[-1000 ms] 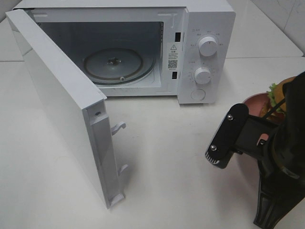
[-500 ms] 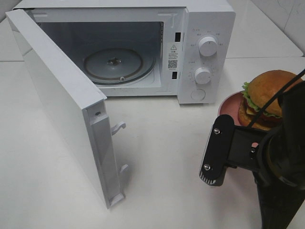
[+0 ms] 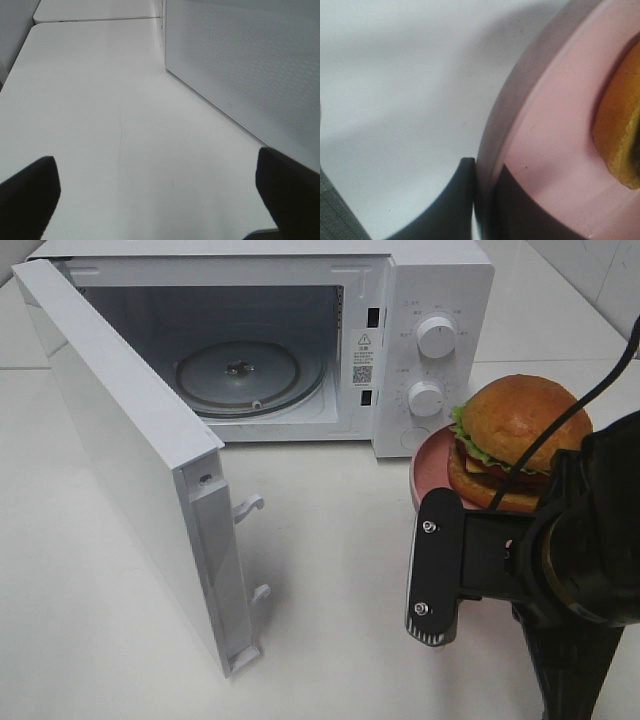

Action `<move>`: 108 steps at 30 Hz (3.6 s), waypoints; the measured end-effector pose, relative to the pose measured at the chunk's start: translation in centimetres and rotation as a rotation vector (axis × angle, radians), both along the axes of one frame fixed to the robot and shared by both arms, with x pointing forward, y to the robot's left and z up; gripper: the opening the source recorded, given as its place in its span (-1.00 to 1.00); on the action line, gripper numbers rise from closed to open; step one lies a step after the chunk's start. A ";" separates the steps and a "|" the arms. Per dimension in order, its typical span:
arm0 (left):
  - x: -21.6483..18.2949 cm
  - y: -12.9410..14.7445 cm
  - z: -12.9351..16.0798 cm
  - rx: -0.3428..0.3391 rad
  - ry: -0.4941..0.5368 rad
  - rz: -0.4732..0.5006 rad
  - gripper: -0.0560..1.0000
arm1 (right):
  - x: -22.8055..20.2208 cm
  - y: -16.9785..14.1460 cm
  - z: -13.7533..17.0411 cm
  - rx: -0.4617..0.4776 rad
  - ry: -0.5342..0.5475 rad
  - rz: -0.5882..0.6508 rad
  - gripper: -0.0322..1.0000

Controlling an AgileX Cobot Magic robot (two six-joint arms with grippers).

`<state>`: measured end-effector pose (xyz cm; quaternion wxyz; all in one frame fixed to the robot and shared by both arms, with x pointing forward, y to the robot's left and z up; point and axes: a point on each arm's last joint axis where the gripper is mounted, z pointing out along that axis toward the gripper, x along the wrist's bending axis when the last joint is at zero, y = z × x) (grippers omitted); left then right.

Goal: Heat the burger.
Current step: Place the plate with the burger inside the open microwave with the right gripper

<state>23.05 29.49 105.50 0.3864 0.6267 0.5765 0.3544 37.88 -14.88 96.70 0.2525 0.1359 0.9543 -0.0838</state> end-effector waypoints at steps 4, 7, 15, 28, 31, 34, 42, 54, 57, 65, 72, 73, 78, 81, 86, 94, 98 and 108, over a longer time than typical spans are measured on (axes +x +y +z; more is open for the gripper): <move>0.0 0.0 0.0 0.000 0.000 0.000 0.97 | 0.0 0.3 -0.1 0.003 0.009 0.073 -0.80; 0.0 0.0 0.0 0.000 0.000 0.000 0.97 | 0.1 0.5 -0.1 0.008 0.014 0.112 -0.80; 0.0 0.0 0.0 0.000 0.000 0.000 0.97 | 0.2 0.8 -0.1 -0.003 0.014 0.201 -0.80; 0.0 0.0 0.0 0.000 0.000 0.000 0.97 | 0.5 1.5 0.0 -0.053 0.009 0.440 -0.80; 0.0 0.0 0.0 0.000 0.000 0.000 0.97 | 0.5 1.5 0.0 -0.072 0.014 0.471 -0.80; 0.0 0.0 0.0 0.000 0.000 0.000 0.97 | 0.5 1.5 -0.1 -0.074 0.019 0.479 -0.80; 0.0 0.0 0.0 0.000 0.000 0.000 0.97 | 0.4 1.7 -0.1 -0.090 0.029 0.553 -0.80; 0.0 0.0 0.0 0.000 0.000 0.000 0.97 | 2.7 0.9 -0.2 -0.047 0.043 0.689 -0.80; 0.0 0.0 0.0 0.000 0.000 0.000 0.97 | 3.2 0.7 -0.2 -0.044 0.049 0.729 -0.80; 0.0 0.0 0.0 0.000 0.000 0.000 0.97 | 3.9 0.1 -0.4 -0.013 0.074 0.801 -0.80; 0.0 0.0 0.0 0.000 0.000 0.000 0.97 | 5.7 -0.5 0.8 0.005 0.063 0.833 -0.80; 0.0 0.0 0.0 0.000 0.000 0.000 0.97 | 5.7 -0.5 0.8 0.005 0.063 0.833 -0.80; 0.0 0.0 0.0 0.000 0.000 0.000 0.97 | 6.7 -0.9 1.5 0.018 0.048 0.854 -0.80; 0.0 0.0 0.0 0.000 0.000 0.000 0.97 | 7.1 -1.2 1.7 0.022 0.048 0.880 -0.80; 0.0 0.0 0.0 0.000 0.000 0.000 0.97 | 7.5 -1.2 2.3 0.037 0.042 0.919 -0.80; 0.0 0.0 0.0 0.000 0.000 0.000 0.97 | 7.8 -1.0 2.5 0.025 0.035 0.949 -0.80; 0.0 0.0 0.0 0.000 0.000 0.000 0.97 | 7.9 -1.0 2.1 0.022 0.047 0.951 -0.80; 0.0 0.0 0.0 0.000 0.000 0.000 0.97 | 8.7 -0.4 1.1 0.019 0.079 0.950 -0.80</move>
